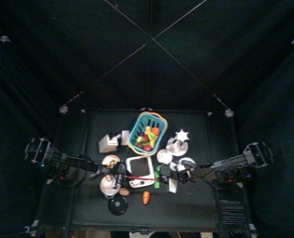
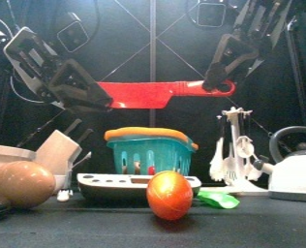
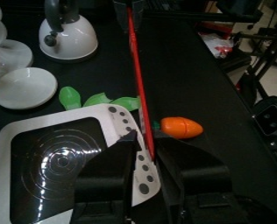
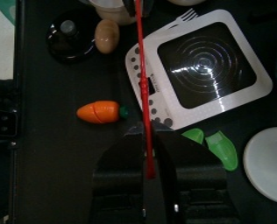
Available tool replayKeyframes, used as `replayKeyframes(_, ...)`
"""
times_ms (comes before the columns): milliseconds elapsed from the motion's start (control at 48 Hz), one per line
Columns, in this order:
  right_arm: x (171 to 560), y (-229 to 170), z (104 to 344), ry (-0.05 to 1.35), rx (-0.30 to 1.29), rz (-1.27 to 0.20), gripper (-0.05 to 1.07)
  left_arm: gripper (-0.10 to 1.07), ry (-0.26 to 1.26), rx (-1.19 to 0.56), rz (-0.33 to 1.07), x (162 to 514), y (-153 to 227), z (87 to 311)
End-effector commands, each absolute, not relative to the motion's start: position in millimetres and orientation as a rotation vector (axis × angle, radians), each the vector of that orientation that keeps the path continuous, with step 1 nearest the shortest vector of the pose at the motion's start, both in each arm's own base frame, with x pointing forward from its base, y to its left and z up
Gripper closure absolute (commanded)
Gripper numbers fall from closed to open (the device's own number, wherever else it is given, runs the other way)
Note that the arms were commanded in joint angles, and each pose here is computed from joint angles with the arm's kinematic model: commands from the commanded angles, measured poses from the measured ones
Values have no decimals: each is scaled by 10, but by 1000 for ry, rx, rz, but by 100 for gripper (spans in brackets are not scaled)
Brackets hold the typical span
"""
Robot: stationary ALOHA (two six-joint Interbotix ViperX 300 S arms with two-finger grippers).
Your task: Grab knife with other hand
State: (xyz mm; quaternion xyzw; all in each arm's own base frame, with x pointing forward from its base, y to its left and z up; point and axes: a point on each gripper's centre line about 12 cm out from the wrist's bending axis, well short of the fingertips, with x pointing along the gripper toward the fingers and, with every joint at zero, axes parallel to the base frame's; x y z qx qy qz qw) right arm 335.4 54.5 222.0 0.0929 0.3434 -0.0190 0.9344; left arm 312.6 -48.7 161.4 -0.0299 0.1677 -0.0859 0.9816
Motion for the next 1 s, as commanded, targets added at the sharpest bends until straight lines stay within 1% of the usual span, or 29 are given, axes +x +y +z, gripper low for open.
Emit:
replayKeyframes(0, 3399, 560, 2348, 665, 196, -29, 61, 37, 310, -64, -172, 3187, -489, 1696)
replayKeyframes(125, 3405, 567, 2321, 674, 195, -30, 61, 39, 308, -64, -172, 3186, -489, 1701)
replayKeyframes(229, 3407, 567, 2293, 683, 195, -33, 61, 43, 308, -63, -172, 3191, -490, 1701)
replayKeyframes(396, 3415, 565, 2262, 696, 192, -38, 61, 58, 310, -63, -172, 3187, -489, 1696)
replayKeyframes(521, 3405, 554, 2242, 711, 190, -50, 61, 65, 316, -65, -176, 3182, -507, 1689)
replayKeyframes(854, 3429, 540, 2306, 731, 191, -81, 61, 66, 330, -62, -201, 3200, -595, 1648)
replayKeyframes(979, 3404, 651, 2278, 742, 200, -55, 61, 66, 343, -66, -223, 3233, -697, 1604)
